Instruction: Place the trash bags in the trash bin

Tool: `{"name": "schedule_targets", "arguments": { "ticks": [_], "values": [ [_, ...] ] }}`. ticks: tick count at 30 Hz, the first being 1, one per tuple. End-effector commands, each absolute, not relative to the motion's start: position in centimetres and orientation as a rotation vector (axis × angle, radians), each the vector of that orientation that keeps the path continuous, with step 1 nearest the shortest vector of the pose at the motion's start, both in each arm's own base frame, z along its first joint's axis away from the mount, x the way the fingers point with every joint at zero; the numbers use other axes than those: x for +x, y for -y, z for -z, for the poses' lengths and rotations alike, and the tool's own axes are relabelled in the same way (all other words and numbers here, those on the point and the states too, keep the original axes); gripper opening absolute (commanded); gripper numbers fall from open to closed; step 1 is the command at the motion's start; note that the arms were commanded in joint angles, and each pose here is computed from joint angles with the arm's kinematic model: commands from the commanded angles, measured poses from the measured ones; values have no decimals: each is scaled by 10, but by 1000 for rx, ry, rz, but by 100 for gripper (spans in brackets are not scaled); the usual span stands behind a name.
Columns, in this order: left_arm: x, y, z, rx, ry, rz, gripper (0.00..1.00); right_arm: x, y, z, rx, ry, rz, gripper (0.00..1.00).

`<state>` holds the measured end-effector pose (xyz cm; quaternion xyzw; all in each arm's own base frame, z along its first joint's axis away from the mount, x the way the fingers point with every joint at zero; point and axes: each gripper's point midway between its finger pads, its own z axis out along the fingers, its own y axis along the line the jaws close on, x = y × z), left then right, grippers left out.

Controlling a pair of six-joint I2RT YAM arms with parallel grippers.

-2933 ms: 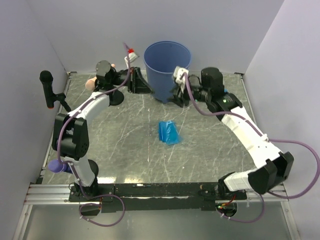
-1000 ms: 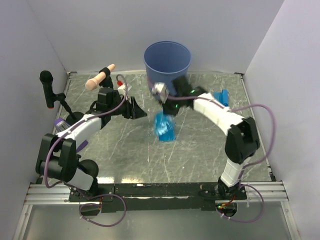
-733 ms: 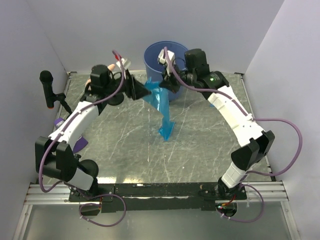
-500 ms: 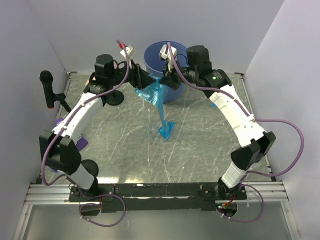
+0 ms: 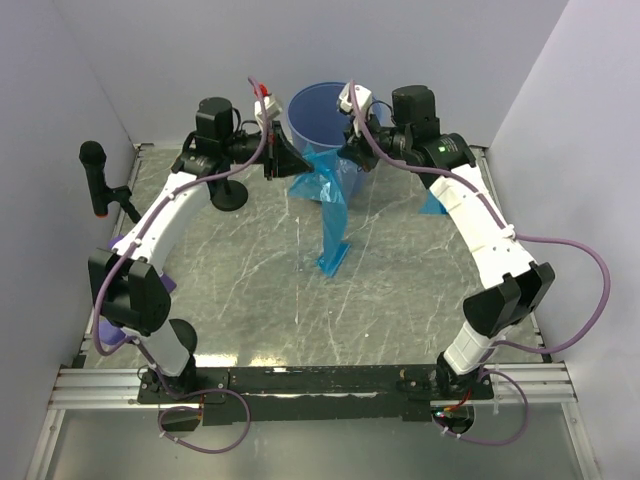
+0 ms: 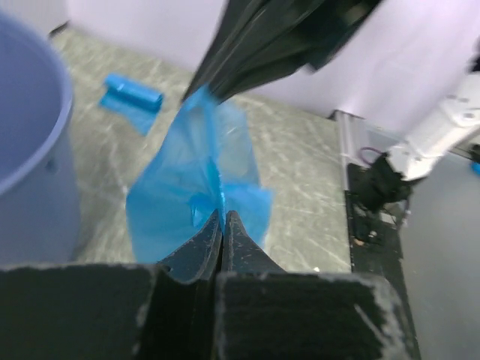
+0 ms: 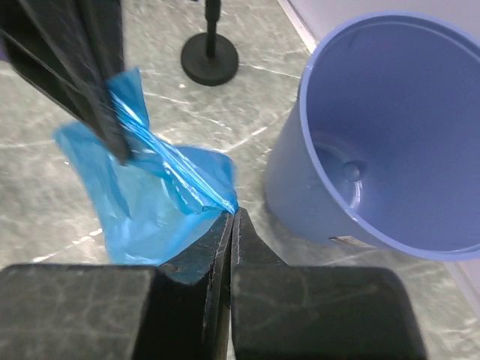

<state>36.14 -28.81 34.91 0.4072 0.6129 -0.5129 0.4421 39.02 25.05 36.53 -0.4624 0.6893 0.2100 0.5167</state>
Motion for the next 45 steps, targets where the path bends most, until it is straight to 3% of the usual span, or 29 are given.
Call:
{"name": "schedule_targets", "arguments": {
  "ticks": [1,2,6,8,11,13,15,19,21,25,27,34,43,44,45],
  "values": [
    [343,284,-379,1100,-1428,1432,1,414,-237,-392,-1106,-1556,-327,2],
    [342,284,-384,1098,-1416,1443,1,419,-236,-395,-1085,-1554,-309,9],
    [341,284,-398,1030,-1408,1528,1,450,-213,-409,-902,-1599,-129,51],
    [338,283,-406,1005,-1398,1566,1,451,-202,-426,-840,-1579,-78,60],
    [345,280,-416,948,-1401,1556,1,431,-196,-455,-804,-1524,-96,65],
    [356,276,-418,892,-1425,1536,0,403,-204,-471,-843,-1463,-191,64],
    [360,274,-422,858,-1423,1533,0,366,-217,-481,-934,-1373,-315,56],
    [366,274,-428,815,-1417,1534,1,312,-244,-464,-1084,-1260,-472,31],
    [364,274,-430,826,-1404,1546,1,301,-258,-438,-1160,-1272,-561,23],
    [352,274,-433,898,-1375,1574,1,296,-277,-415,-1226,-1293,-653,34],
    [349,272,-435,911,-1369,1583,1,304,-285,-414,-1217,-1298,-656,47],
    [337,270,-437,945,-1353,1597,1,348,-307,-417,-1155,-1323,-596,64],
    [329,269,-429,981,-1381,1616,1,381,-314,-438,-994,-1337,-526,60],
    [329,269,-428,978,-1385,1616,1,381,-315,-441,-992,-1327,-528,58],
    [329,269,-428,976,-1385,1615,1,382,-317,-442,-1004,-1316,-530,47]
  ]
}}
